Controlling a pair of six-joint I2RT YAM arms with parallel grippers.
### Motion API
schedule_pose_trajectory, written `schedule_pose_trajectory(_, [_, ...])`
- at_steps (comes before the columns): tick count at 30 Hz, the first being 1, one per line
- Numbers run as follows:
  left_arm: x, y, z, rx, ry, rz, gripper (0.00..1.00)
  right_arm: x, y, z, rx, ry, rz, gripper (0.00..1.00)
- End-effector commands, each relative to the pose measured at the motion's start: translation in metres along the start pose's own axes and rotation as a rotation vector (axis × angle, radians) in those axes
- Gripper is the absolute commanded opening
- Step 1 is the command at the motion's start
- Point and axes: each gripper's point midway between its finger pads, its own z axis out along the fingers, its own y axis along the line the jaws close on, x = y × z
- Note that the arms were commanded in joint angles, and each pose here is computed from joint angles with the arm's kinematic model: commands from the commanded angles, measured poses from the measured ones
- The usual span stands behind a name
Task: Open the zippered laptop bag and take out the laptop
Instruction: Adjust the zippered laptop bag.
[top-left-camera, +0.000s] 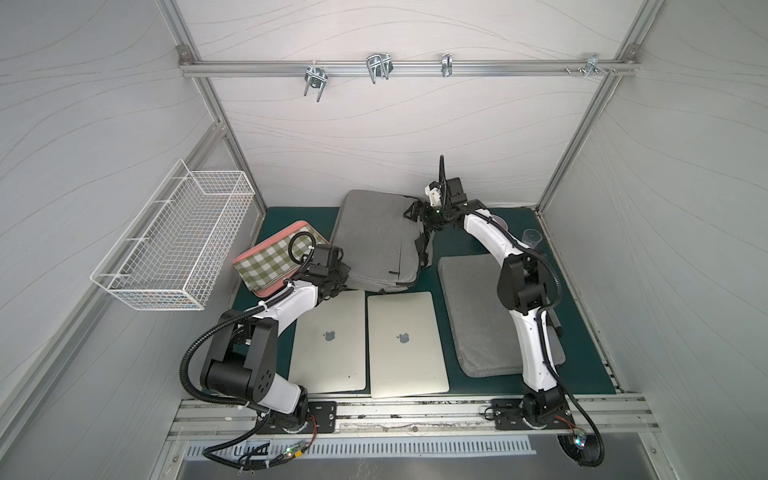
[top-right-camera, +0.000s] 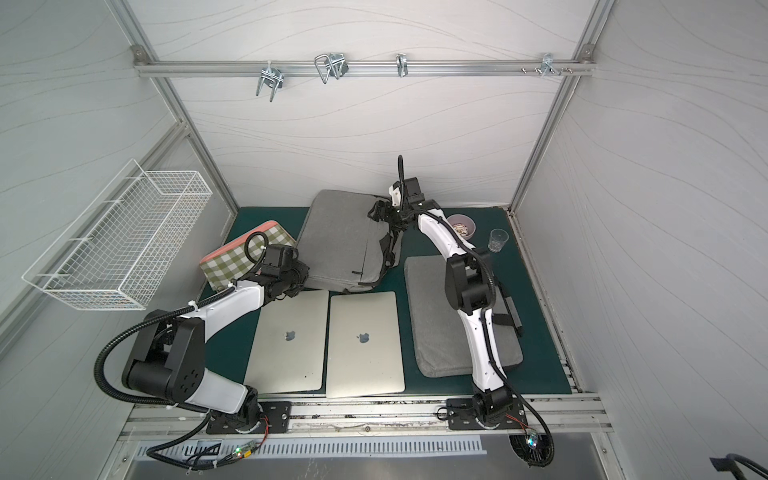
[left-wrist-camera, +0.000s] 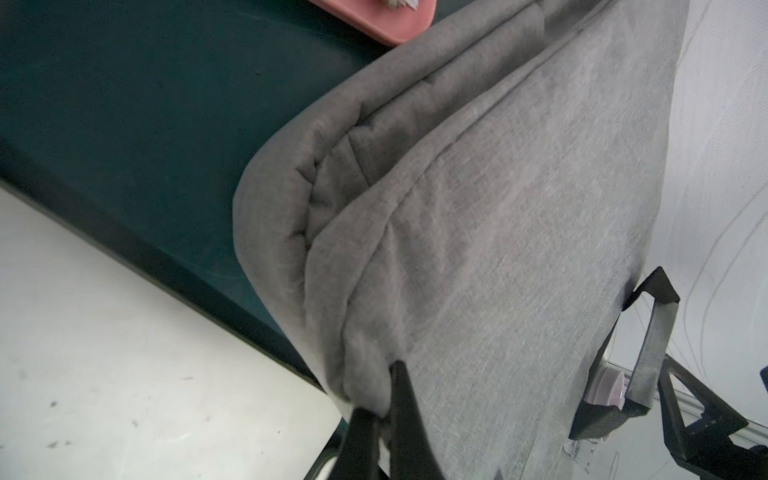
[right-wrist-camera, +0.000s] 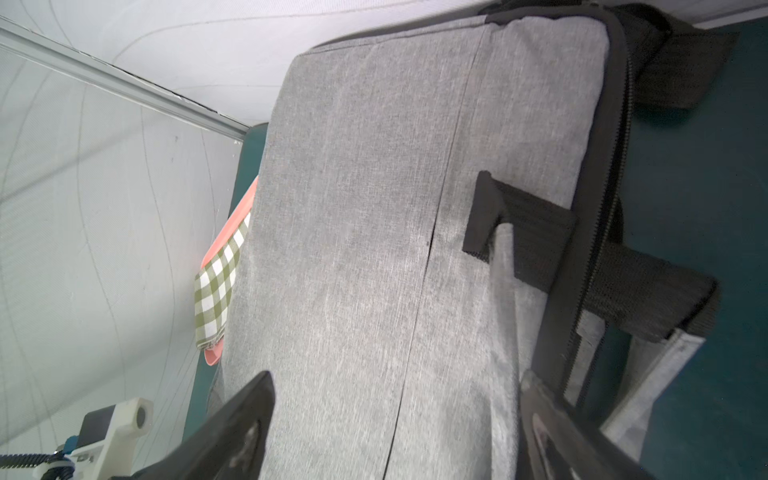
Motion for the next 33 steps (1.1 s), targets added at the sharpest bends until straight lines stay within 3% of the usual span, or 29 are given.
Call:
schedule_pose_trajectory(1, [-0.01,-0.001,-0.002,0.014,-0.065,-0.042,0.0,-0.002,0.011,-0.029,0.014,0.019,-0.032,0.92])
schedule_pose_trajectory(6, [-0.012,-0.001,-0.001,0.018,-0.073,-0.045,0.0,-0.004,0.017,-0.068,0.01,-0.013,-0.05,0.93])
schedule_pose_trajectory(12, [-0.011,-0.003,-0.004,0.029,-0.069,-0.036,0.01,0.018,0.004,-0.116,0.06,-0.019,-0.034,0.93])
schedule_pose_trajectory(16, [-0.008,-0.004,-0.005,0.04,-0.053,-0.024,0.1,0.04,-0.016,-0.147,0.11,-0.02,-0.011,0.94])
schedule_pose_trajectory(20, [-0.007,-0.009,-0.01,0.063,-0.041,0.003,0.26,0.064,-0.043,-0.183,0.18,-0.017,0.017,0.94])
schedule_pose_trajectory(25, [-0.003,-0.018,-0.029,0.084,-0.016,0.14,0.49,0.101,-0.092,-0.225,0.321,-0.018,0.073,0.97])
schedule_pose_trajectory(30, [0.005,-0.029,-0.053,0.114,0.023,0.307,0.64,0.127,-0.143,-0.263,0.471,-0.004,0.111,0.98])
schedule_pose_trajectory(33, [0.018,-0.035,-0.069,0.142,0.056,0.399,0.72,0.141,-0.179,-0.292,0.575,-0.012,0.214,0.99])
